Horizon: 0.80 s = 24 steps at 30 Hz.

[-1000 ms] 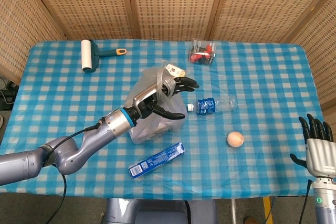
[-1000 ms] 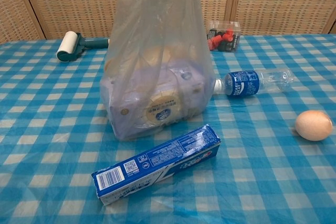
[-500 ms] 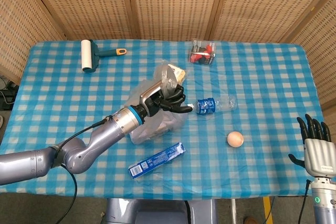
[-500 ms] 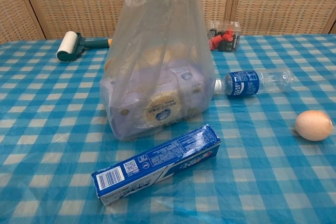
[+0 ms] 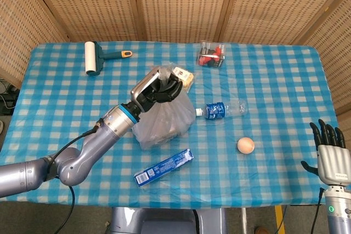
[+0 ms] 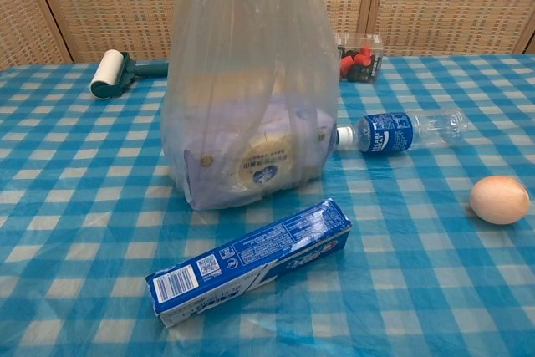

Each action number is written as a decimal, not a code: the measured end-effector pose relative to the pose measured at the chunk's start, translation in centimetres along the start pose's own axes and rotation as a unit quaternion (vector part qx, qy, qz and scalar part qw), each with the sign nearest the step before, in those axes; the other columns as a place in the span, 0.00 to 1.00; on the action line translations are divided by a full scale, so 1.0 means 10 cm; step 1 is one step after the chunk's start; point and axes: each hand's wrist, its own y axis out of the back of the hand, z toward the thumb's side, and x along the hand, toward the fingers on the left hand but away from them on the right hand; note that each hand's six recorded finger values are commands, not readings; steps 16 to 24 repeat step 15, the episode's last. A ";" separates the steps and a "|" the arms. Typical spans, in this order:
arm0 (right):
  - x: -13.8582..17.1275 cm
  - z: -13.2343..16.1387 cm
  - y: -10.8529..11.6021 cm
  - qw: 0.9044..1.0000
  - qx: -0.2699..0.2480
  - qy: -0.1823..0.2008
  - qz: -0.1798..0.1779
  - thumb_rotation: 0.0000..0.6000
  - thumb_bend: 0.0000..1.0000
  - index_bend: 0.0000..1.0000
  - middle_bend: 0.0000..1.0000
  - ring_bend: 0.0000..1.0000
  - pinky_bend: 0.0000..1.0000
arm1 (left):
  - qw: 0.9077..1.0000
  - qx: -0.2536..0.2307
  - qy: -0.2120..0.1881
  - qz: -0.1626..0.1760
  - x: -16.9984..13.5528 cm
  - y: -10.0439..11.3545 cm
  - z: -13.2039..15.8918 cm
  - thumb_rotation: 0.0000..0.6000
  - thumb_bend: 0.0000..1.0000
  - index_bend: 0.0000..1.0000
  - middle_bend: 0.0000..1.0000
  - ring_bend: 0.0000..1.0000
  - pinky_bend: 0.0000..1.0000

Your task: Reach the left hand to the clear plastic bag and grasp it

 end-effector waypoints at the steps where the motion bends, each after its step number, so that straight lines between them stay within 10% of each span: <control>1: 0.00 0.00 0.00 1.000 0.000 0.000 0.000 1.00 0.00 0.00 0.00 0.00 0.00 | 1.000 0.003 -0.010 0.006 -0.01 0.02 0.09 1.00 1.00 1.00 1.00 0.98 1.00; 13: 0.01 0.02 0.00 1.000 -0.001 0.002 0.000 1.00 0.00 0.00 0.00 0.00 0.00 | 0.996 0.039 -0.080 0.031 -0.18 0.01 0.91 1.00 1.00 1.00 1.00 0.98 1.00; 24: 0.01 0.02 0.00 1.000 -0.001 0.002 0.000 1.00 0.00 0.00 0.00 0.00 0.00 | 0.995 0.043 -0.082 0.033 -0.19 -0.01 0.97 1.00 1.00 1.00 1.00 0.98 1.00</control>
